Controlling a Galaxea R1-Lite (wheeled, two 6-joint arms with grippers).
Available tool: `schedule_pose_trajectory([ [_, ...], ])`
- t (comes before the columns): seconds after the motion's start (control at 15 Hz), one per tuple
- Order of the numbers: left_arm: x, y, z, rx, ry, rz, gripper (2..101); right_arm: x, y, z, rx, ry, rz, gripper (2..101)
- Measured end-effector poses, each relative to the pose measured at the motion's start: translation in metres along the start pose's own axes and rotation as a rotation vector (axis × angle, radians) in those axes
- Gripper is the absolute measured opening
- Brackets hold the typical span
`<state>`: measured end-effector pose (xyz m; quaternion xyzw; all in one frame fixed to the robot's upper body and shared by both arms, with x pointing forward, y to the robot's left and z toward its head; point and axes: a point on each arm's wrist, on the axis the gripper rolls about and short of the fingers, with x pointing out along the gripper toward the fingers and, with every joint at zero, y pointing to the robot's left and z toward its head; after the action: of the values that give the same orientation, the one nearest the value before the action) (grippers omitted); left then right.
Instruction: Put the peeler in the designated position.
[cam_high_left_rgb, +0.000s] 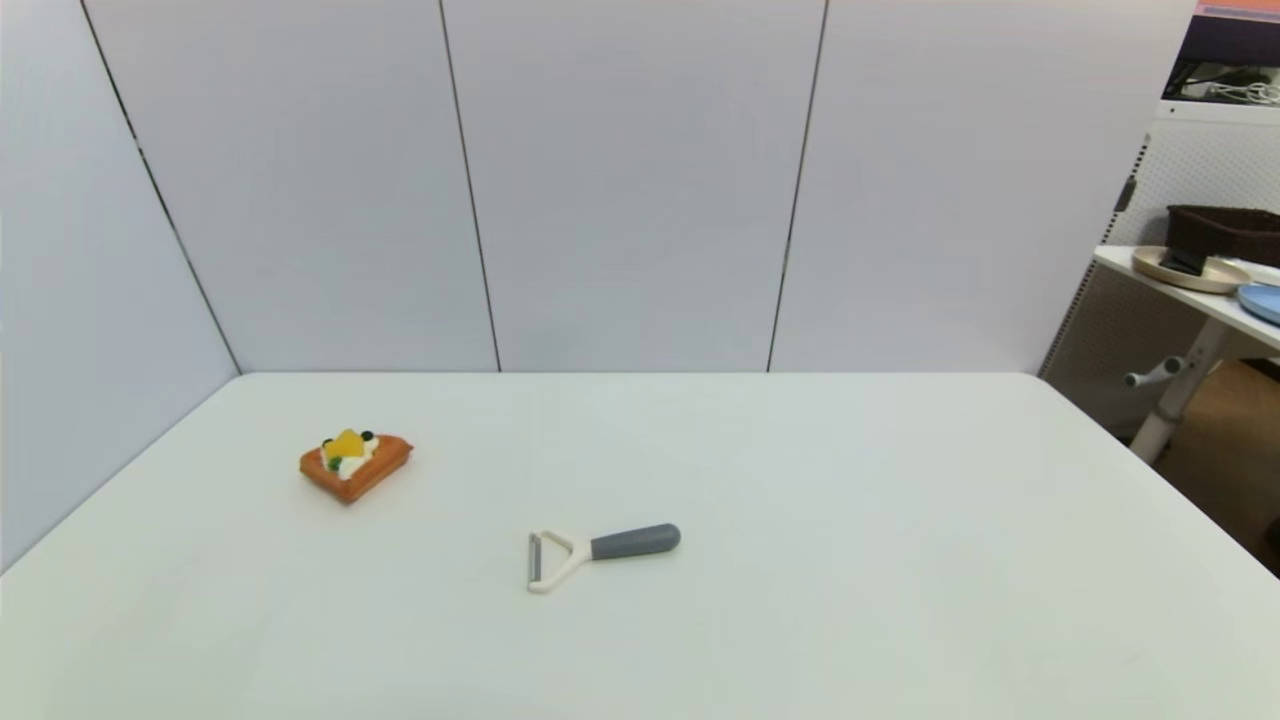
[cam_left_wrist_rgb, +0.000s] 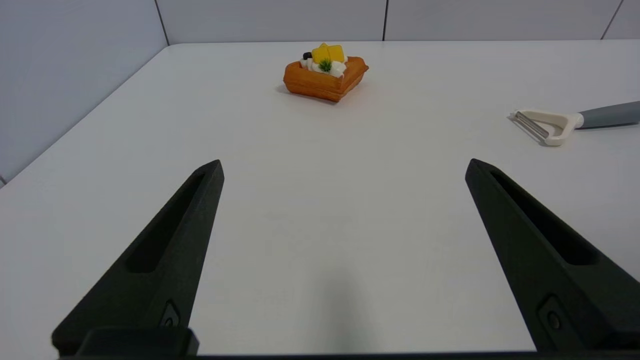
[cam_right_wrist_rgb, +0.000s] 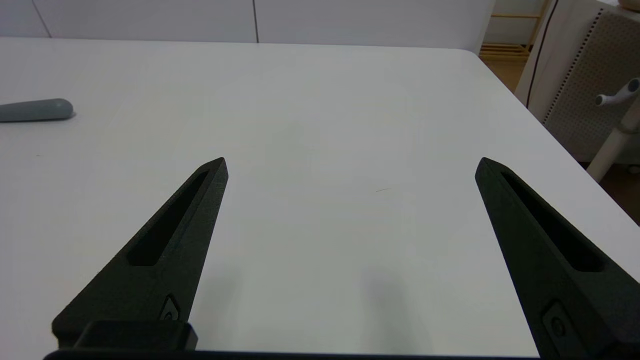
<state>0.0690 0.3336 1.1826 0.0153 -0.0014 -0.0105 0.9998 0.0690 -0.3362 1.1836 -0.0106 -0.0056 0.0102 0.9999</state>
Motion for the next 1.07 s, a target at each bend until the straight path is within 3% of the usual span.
schedule_pose_trajectory([
  [1.07,0.0000,0.0001,0.0001,-0.016,-0.001,0.004,97.8,0.0001,0.0000,-0.0003,0.002,0.002,0.000,98.0],
])
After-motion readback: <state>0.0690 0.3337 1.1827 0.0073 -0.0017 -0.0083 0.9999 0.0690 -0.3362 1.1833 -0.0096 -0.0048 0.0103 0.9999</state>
